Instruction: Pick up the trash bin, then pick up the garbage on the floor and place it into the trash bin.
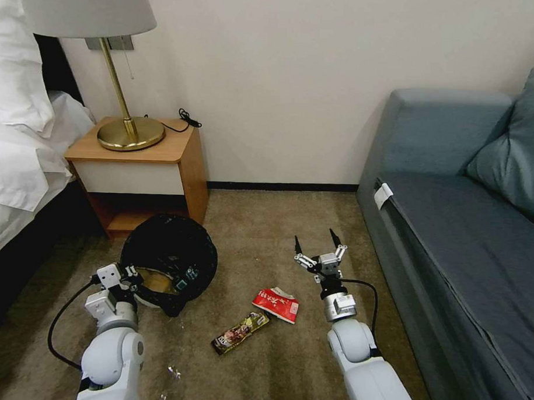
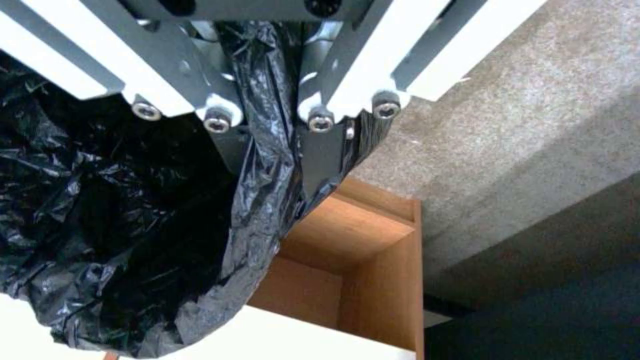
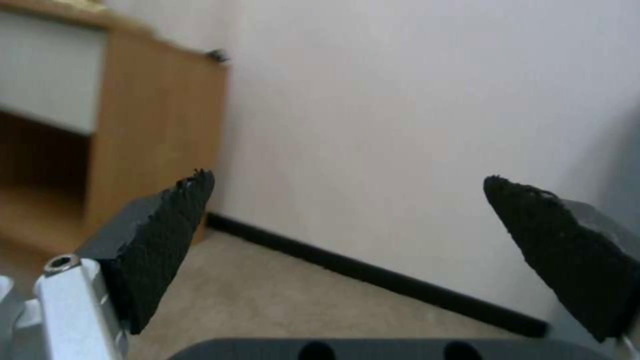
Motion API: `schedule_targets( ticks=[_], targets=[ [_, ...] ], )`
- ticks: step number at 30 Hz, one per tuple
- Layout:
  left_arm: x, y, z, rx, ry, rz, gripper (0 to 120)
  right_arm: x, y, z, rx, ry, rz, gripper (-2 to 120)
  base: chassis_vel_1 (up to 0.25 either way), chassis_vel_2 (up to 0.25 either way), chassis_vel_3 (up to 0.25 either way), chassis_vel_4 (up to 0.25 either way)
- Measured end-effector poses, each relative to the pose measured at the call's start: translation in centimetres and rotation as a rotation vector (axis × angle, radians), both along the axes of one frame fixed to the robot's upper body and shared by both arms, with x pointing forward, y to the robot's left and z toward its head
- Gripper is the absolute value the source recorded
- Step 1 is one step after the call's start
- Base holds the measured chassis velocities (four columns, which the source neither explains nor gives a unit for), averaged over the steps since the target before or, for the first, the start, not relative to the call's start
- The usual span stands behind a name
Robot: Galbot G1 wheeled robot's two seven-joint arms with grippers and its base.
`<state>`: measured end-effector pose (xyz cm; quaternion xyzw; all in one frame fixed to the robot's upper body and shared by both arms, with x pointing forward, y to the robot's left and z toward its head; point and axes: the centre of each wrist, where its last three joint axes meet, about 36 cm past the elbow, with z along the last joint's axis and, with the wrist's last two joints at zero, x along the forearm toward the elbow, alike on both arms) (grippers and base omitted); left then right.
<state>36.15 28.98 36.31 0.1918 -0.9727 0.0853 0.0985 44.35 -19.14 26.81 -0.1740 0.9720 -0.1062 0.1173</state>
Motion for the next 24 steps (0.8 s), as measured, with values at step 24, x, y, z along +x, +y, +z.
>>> schedule_targets(
  ticks=[24],
  targets=[
    [0.8, -0.2, -0.4, 0.018, 0.014, 0.008, 4, 8.3, -4.1, -3.9, -0.562, 0.277, 0.675, 100, 0.0, 0.0, 0.0, 0.0]
  ],
)
